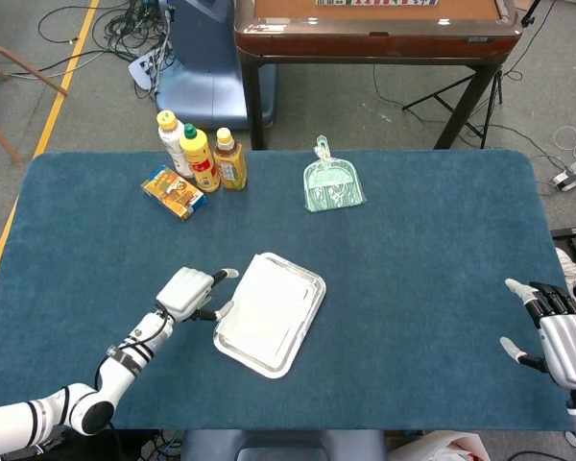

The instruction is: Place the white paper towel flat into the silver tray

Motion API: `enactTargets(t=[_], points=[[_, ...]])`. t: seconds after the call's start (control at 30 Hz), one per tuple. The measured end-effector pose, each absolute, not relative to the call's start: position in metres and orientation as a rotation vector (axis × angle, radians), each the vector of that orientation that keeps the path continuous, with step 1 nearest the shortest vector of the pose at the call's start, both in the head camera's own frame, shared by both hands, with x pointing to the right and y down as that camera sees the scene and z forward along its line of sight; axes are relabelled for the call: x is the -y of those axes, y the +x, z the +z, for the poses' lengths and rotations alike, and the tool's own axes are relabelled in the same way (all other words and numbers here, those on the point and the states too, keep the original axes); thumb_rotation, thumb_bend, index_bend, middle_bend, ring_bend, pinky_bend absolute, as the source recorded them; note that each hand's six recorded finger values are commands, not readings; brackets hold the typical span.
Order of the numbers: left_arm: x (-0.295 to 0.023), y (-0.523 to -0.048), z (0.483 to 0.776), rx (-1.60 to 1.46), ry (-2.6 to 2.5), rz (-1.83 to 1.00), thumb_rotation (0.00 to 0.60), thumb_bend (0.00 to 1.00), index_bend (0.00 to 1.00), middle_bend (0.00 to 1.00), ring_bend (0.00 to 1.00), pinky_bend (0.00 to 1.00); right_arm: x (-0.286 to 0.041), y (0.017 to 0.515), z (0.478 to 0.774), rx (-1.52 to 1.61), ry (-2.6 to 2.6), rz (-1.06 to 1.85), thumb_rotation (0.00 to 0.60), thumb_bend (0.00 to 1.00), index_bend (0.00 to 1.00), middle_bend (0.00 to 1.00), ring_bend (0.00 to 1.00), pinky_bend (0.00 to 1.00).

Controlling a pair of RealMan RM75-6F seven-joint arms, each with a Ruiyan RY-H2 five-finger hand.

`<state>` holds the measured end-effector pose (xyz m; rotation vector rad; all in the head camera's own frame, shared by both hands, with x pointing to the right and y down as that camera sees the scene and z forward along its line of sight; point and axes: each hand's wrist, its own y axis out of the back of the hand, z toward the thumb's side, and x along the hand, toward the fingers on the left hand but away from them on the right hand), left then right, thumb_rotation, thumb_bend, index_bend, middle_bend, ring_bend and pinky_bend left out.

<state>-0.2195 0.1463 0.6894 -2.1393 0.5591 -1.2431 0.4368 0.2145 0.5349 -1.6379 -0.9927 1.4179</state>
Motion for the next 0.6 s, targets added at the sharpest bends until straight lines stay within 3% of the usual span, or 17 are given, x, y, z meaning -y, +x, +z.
enactTargets(t=[0.13, 0.6], points=[[-0.149, -0.214, 0.699, -0.44, -2.152, -1.313, 0.141, 0.39, 0.1, 1.0, 1.0, 1.0, -0.215, 0.437, 0.536, 0.993, -1.639, 1.42, 0.6, 0.2, 0.18, 0.26, 0.16, 0.17], [-0.149, -0.187, 0.72, -0.227, -2.104, -1.453, 0.146, 0.39, 0.1, 1.0, 1.0, 1.0, -0.215, 0.442, 0.539, 1.0, -1.64, 1.432, 0.6, 0.2, 0.18, 0.26, 0.16, 0.17]])
